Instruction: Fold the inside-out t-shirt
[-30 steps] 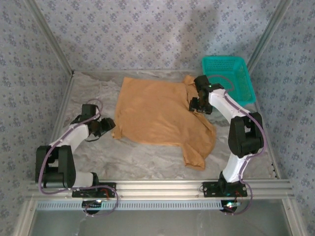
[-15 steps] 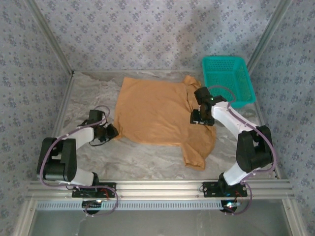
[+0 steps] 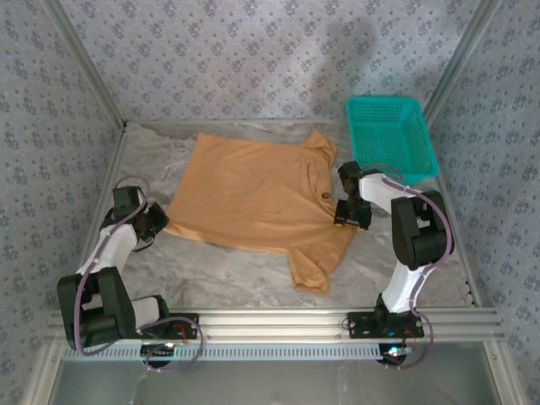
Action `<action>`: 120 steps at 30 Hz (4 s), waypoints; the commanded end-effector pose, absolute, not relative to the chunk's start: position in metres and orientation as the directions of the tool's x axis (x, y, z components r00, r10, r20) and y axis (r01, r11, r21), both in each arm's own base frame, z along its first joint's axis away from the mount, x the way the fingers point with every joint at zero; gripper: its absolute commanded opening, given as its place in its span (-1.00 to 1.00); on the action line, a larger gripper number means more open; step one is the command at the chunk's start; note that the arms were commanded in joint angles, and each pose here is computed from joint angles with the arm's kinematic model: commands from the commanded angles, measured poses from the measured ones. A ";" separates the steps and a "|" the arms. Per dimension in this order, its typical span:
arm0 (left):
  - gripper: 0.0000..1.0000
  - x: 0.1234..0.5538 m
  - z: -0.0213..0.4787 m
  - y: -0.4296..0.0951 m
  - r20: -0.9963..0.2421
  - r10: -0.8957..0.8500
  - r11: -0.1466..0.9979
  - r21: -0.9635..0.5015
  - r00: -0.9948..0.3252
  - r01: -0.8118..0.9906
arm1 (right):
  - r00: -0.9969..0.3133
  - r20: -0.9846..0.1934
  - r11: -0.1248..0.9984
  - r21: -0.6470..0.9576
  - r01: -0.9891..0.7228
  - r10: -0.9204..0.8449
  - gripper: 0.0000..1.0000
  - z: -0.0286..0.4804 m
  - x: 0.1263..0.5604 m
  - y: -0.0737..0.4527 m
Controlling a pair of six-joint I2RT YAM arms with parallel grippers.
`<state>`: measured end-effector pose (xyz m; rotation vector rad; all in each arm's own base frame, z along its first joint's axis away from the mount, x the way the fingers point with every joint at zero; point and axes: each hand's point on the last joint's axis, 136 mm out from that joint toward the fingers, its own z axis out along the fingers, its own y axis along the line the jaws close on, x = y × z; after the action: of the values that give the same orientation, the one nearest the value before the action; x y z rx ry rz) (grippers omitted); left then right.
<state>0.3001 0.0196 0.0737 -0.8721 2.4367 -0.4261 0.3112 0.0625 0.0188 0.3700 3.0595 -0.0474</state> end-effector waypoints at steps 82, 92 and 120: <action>-1.00 0.277 0.090 0.005 -0.381 -0.662 0.736 -0.489 -0.645 -0.468 | -0.987 -0.083 0.978 0.165 0.124 0.139 -0.65 0.013 0.191 0.184; -1.00 0.307 0.205 0.014 -0.554 -0.650 0.752 -0.564 -0.520 -0.340 | -0.849 -0.518 0.987 0.157 0.022 0.101 -1.00 0.180 0.289 0.165; -1.00 0.201 0.582 0.016 -0.911 -0.372 0.927 -0.376 0.179 0.012 | -0.123 -0.957 0.861 0.291 -0.417 0.263 -1.00 0.568 0.216 0.116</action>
<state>0.1837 0.0053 0.5869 -0.2942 1.3340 -0.3406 0.2040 0.1136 0.5682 -0.1012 1.5780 0.6555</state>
